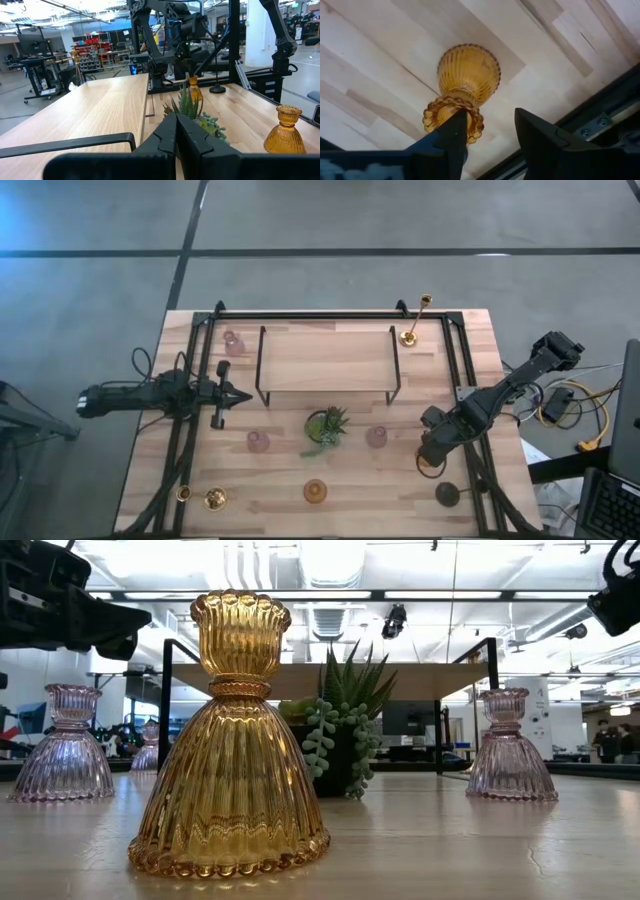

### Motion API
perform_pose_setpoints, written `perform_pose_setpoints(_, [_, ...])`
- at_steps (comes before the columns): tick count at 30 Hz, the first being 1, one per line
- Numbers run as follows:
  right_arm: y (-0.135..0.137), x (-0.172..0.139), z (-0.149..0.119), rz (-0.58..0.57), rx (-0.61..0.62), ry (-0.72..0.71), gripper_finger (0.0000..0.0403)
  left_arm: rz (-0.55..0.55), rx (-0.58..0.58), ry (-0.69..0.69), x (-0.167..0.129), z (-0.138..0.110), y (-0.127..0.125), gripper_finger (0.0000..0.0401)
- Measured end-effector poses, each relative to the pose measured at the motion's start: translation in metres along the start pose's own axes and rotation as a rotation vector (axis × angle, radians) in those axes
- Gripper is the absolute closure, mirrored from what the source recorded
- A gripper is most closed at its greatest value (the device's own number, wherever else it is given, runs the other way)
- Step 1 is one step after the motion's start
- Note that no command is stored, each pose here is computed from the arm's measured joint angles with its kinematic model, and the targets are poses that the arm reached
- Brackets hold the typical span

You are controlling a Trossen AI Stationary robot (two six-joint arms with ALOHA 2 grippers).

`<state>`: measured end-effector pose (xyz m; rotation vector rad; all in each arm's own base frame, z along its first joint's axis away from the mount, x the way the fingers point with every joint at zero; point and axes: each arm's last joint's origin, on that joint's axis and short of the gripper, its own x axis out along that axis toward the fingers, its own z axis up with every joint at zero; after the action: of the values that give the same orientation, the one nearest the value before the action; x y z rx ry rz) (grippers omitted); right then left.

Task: Pick & Place candle stick holders
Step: Put the yellow glass candle holder on the shelf

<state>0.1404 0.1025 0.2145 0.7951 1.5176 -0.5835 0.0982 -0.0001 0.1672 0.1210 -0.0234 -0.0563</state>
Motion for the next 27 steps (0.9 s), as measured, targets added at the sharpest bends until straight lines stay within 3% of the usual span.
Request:
perform_pose_setpoints(14, [0.0, 0.015, 0.002, 0.052, -0.032, -0.01, 0.0321, 0.0, 0.0, 0.0, 0.0, 0.0, 0.0, 0.0389])
perform_pose_setpoints(20, [0.002, 0.018, 0.001, 0.09, -0.075, 0.032, 0.0376, 0.001, 0.0, 0.0, 0.0, 0.0, 0.0, 0.0389])
perform_pose_setpoints(27, [0.007, 0.013, 0.001, 0.123, -0.153, 0.023, 0.0379, 0.0, 0.0, 0.0, 0.0, 0.0, 0.0, 0.0389])
